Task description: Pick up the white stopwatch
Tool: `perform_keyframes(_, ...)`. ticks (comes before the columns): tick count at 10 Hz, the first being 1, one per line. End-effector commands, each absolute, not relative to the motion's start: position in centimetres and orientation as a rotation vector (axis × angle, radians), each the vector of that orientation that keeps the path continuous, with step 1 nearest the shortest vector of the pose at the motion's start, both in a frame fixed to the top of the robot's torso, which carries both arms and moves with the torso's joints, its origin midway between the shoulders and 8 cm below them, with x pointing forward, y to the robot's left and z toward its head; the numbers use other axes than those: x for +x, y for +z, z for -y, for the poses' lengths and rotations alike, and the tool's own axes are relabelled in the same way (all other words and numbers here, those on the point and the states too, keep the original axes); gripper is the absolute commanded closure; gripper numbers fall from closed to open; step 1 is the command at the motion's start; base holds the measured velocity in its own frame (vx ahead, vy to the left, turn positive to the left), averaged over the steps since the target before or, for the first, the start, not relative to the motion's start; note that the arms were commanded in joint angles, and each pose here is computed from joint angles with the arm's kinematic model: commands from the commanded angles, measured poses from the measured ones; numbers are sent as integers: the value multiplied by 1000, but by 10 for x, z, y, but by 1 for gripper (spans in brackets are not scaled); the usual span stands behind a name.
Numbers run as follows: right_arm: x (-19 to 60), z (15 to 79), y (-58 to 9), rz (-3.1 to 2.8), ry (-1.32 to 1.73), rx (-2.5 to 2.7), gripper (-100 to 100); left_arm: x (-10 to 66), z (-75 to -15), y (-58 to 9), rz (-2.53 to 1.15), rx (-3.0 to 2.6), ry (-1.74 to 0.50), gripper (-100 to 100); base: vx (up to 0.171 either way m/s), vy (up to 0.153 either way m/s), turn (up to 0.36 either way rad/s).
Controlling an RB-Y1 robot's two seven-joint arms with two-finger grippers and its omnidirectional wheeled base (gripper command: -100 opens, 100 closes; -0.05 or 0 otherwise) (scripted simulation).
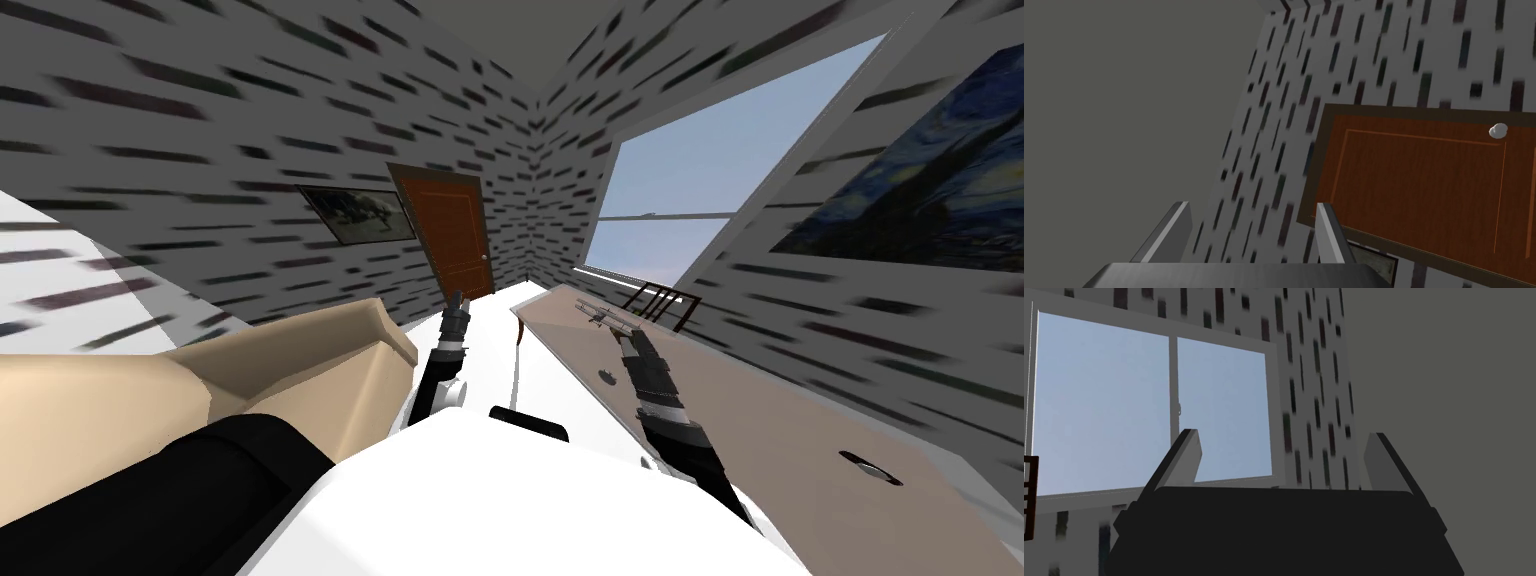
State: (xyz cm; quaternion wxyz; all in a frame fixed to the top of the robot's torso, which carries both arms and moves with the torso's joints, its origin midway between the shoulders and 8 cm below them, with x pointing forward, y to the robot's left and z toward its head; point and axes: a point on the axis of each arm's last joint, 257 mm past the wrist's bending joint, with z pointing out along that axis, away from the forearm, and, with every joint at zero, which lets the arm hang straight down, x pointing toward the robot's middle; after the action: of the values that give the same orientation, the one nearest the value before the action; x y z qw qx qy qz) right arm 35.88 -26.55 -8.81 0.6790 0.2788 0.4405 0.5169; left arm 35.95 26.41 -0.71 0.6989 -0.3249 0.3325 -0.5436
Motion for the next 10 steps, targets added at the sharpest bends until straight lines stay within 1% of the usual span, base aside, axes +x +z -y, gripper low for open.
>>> perform_keyframes(1, 363, 261, -118, -1067, 1152, 646, -100, 360, -264, -7, -741, -724, -1211, 0, -81, -46, 120)
perform_keyframes(3, 360, 258, -165, -1198, 1134, 676, -100, 360, -264, -7, -741, -724, -1211, 0, -114, -78, 217)
perform_keyframes(5, 352, 257, -217, -1340, 1101, 703, -100, 360, -264, -7, -741, -724, -1211, 0, -152, -88, 238)
perform_keyframes(10, 334, 263, -286, -1514, 1036, 738, -100, 359, -264, -7, -741, -724, -1211, 0, -58, -46, 104)
